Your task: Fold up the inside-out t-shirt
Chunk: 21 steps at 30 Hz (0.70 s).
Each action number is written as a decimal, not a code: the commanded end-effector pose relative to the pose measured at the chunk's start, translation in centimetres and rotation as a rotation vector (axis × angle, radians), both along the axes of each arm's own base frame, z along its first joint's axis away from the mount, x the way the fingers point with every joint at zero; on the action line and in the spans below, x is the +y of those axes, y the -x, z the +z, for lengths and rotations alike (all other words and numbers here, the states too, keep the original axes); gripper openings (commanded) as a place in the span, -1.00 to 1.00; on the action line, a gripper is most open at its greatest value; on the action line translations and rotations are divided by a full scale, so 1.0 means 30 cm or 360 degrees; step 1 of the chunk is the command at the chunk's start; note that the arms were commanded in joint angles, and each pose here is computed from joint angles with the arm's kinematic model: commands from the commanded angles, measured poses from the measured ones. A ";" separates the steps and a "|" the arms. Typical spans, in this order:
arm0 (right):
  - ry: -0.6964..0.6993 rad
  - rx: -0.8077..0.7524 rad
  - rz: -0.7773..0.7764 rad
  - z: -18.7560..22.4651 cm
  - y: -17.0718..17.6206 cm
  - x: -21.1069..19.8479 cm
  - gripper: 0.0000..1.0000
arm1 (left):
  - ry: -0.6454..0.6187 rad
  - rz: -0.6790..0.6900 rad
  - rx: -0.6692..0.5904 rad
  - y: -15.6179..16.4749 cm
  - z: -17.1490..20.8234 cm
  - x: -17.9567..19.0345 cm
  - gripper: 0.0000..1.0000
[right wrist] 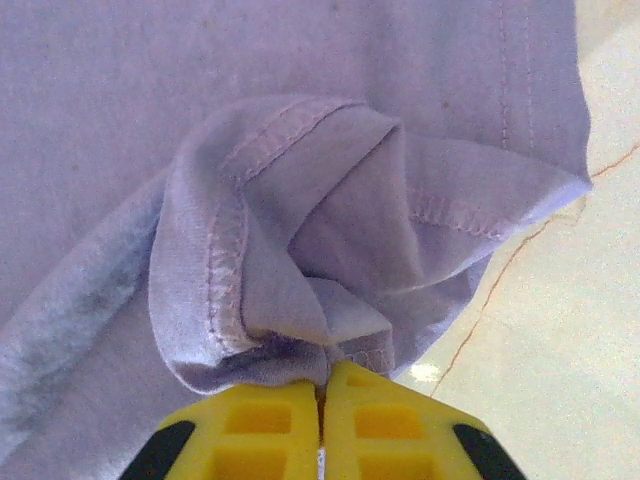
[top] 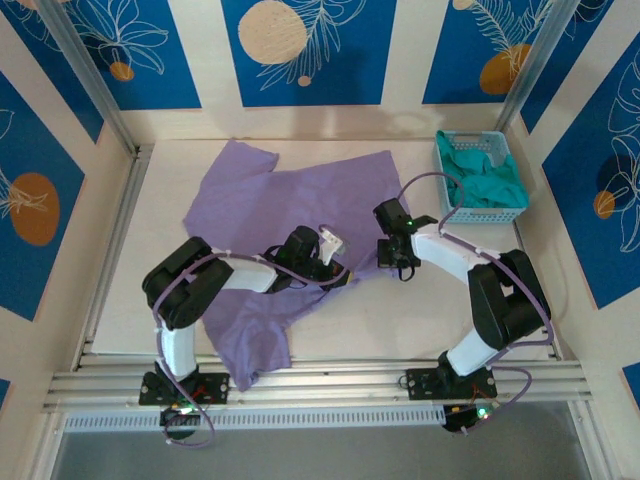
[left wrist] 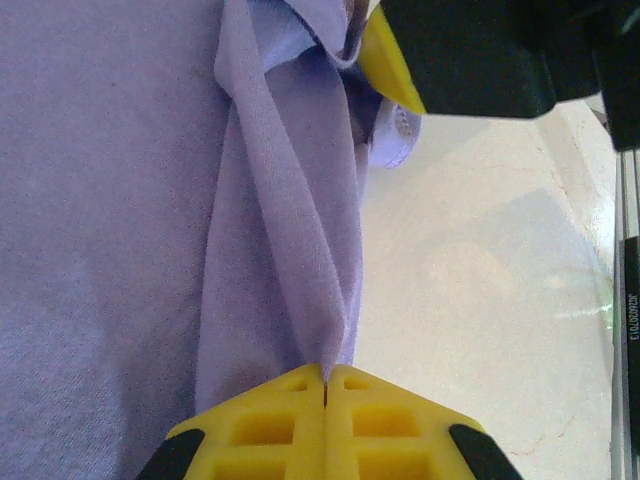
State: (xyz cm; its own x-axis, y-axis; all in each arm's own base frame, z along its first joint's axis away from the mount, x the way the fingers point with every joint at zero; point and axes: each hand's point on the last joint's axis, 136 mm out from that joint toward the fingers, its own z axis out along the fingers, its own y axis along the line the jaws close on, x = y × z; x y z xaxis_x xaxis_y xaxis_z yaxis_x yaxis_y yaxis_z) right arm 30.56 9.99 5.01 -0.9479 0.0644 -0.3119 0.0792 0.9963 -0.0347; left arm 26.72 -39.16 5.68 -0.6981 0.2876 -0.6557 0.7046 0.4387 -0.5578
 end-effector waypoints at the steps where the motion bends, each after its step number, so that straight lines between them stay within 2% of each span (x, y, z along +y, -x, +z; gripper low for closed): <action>1: -0.0090 -0.0072 0.0031 0.056 -0.034 0.019 -0.92 | 0.0010 -0.0010 0.0032 -0.001 -0.014 0.007 -1.00; 5: -0.0342 -0.0177 0.0176 0.145 -0.029 0.065 -0.99 | -0.0022 0.0037 0.0053 -0.019 -0.020 0.014 -1.00; 10: -0.1024 -0.0393 0.0359 0.350 0.023 0.129 -1.00 | -0.0010 0.0127 0.0104 -0.067 -0.022 0.027 -1.00; 16: -0.1570 -0.0540 0.0450 0.517 0.042 0.113 -1.00 | 0.0042 0.0151 0.0168 -0.107 -0.007 0.014 -1.00; 18: -0.1669 -0.0529 0.0442 0.524 0.029 0.104 -1.00 | 0.0038 0.0140 0.0170 -0.110 -0.007 0.008 -1.00; 21: -0.1589 -0.0466 0.0337 0.456 -0.008 0.073 -0.99 | 0.0024 0.0137 0.0167 -0.112 -0.011 0.010 -1.00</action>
State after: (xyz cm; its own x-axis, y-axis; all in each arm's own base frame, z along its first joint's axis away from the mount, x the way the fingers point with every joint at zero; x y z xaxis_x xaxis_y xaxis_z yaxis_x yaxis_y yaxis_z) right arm 31.14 11.25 18.57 -0.8398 0.2814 -0.4643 -0.2009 0.6334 0.7473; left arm 30.07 -38.80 5.76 -0.7704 0.2007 -0.6051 0.6132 0.4929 -0.6173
